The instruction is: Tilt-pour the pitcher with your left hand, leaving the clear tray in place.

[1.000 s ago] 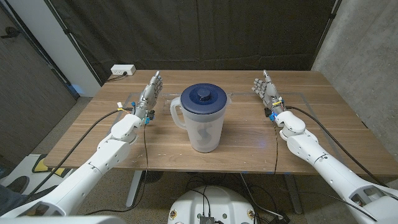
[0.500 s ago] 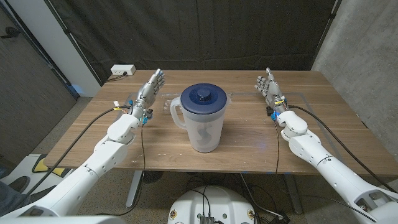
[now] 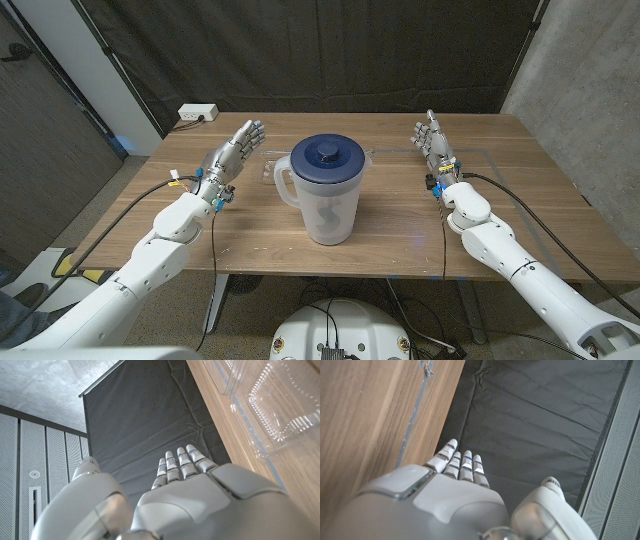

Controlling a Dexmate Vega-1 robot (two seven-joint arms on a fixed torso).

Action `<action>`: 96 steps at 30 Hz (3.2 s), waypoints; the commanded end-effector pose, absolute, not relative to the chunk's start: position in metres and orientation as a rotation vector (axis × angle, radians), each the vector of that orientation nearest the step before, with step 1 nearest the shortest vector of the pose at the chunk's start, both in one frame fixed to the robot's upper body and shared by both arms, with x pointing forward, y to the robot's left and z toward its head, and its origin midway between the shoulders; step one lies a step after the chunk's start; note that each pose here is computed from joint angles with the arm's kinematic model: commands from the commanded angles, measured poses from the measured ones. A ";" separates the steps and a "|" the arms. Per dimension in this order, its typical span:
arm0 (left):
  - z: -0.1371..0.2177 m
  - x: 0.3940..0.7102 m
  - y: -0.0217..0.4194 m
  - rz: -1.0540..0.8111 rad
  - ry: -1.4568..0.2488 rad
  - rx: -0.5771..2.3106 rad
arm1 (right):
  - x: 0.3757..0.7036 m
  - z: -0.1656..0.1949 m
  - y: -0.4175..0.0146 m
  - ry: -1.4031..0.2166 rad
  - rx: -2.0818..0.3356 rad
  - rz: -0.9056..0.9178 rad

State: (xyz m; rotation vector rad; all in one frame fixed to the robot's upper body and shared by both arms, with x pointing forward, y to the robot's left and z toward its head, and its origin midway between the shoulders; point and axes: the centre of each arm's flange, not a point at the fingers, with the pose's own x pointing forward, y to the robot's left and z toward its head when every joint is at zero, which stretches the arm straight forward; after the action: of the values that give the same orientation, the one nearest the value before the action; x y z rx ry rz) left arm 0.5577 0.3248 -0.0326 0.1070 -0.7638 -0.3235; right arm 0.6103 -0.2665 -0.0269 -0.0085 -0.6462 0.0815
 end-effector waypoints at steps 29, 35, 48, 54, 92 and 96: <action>-0.059 0.494 0.340 -0.428 -0.791 0.455 | 0.582 -0.031 -0.237 -0.630 -0.068 0.085; -0.062 0.487 0.339 -0.458 -0.813 0.478 | 0.580 -0.032 -0.234 -0.631 -0.073 0.090; -0.070 0.462 0.330 -0.423 -0.823 0.559 | 0.577 -0.029 -0.231 -0.635 -0.092 0.102; -0.072 0.459 0.325 -0.386 -0.835 0.577 | 0.577 -0.030 -0.233 -0.634 -0.094 0.113; -0.066 0.483 0.296 -0.309 -0.841 0.619 | 0.571 -0.049 -0.245 -0.604 -0.055 0.073; -0.067 0.485 0.297 -0.316 -0.831 0.615 | 0.571 -0.050 -0.245 -0.603 -0.054 0.069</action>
State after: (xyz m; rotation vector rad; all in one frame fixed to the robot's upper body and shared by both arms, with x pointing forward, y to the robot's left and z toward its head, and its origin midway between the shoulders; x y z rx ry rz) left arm 0.4798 0.2949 -0.0652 0.6474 -0.8450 -0.3371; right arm 0.5692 -0.2446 -0.0456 -0.0627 -0.6144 0.0792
